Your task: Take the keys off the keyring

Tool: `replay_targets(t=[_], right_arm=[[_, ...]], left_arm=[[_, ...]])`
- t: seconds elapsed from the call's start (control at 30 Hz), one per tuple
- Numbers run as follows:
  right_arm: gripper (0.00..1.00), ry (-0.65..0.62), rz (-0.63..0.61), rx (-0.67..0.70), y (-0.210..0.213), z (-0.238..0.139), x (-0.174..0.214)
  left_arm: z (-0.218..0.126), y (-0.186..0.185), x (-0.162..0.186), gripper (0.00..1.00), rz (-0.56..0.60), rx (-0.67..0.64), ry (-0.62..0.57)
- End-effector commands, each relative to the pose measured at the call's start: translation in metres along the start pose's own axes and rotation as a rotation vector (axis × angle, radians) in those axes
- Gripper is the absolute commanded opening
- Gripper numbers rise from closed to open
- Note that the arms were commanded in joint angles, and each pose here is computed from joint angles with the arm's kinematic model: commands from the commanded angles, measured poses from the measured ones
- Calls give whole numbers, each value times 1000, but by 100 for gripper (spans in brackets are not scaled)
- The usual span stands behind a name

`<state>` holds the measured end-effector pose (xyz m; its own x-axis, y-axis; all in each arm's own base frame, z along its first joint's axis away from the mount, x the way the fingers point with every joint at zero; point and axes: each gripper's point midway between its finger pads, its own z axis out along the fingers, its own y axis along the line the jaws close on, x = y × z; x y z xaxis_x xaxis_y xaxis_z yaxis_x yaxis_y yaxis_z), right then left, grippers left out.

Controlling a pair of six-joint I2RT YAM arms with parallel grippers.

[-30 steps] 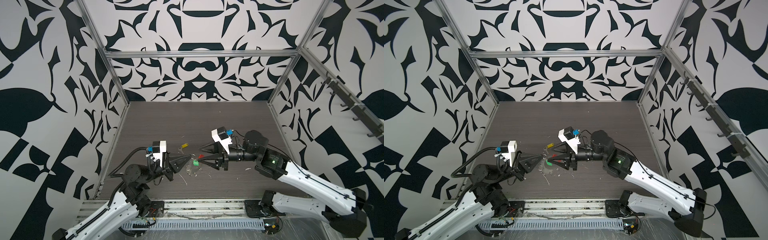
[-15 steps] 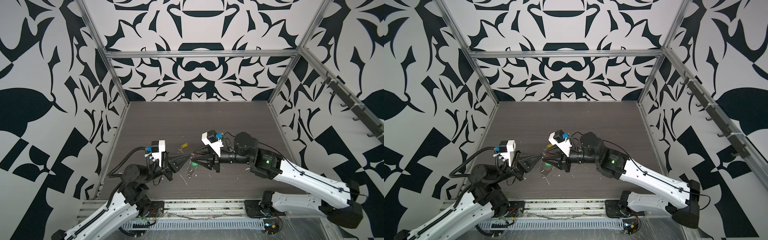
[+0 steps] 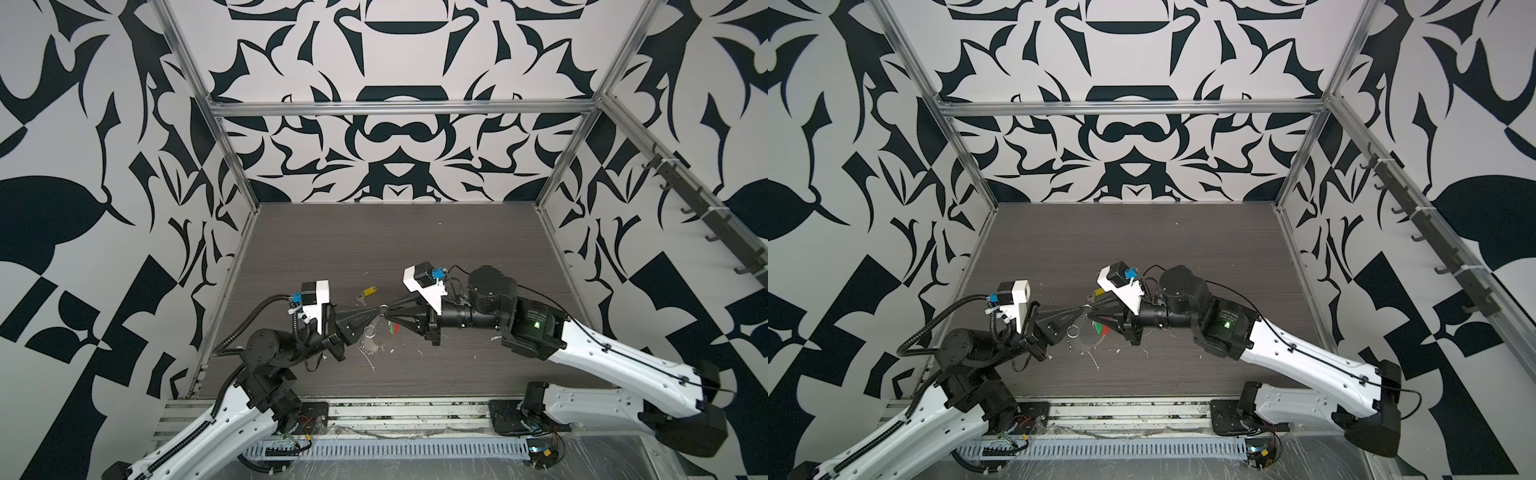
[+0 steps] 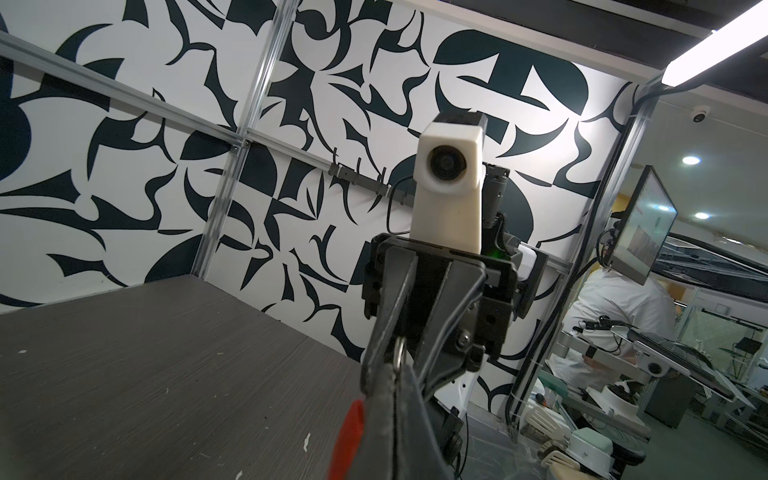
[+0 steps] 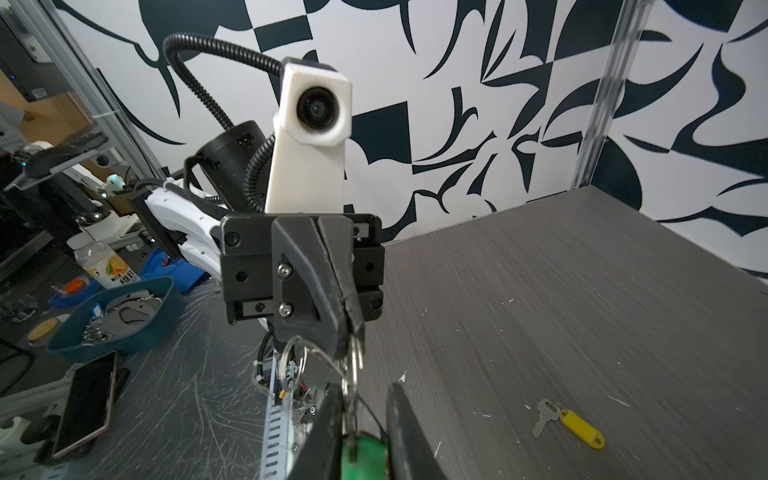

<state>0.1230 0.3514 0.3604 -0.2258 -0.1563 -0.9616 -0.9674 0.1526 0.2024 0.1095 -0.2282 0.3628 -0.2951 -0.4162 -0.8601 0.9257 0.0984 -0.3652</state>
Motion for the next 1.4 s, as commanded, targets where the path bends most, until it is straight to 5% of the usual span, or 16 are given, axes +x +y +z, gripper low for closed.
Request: replay_targets(t=[0.0, 0.13, 0.27, 0.53, 0.97, 1.37], right_arm=[[13, -71, -30, -5, 7, -11, -26], [0, -62, -29, -2, 7, -11, -24], [0, -58, -29, 3, 7, -13, -24], [0, -15, -38, -10, 7, -17, -14], [0, 107, -38, -234, 19, -19, 12], [0, 183, -32, -261, 20, -18, 23]], left_arm=[[1, -11, -17, 0, 33, 29, -41], [2, -10, -17, 0, 14, 20, -34], [-1, -10, -17, 37, 8, 9, -30], [-14, -3, -12, 56, 21, -98, 34], [-5, -15, 8, 40, -11, -90, 334], [2, -15, 28, 39, -153, -126, 605]])
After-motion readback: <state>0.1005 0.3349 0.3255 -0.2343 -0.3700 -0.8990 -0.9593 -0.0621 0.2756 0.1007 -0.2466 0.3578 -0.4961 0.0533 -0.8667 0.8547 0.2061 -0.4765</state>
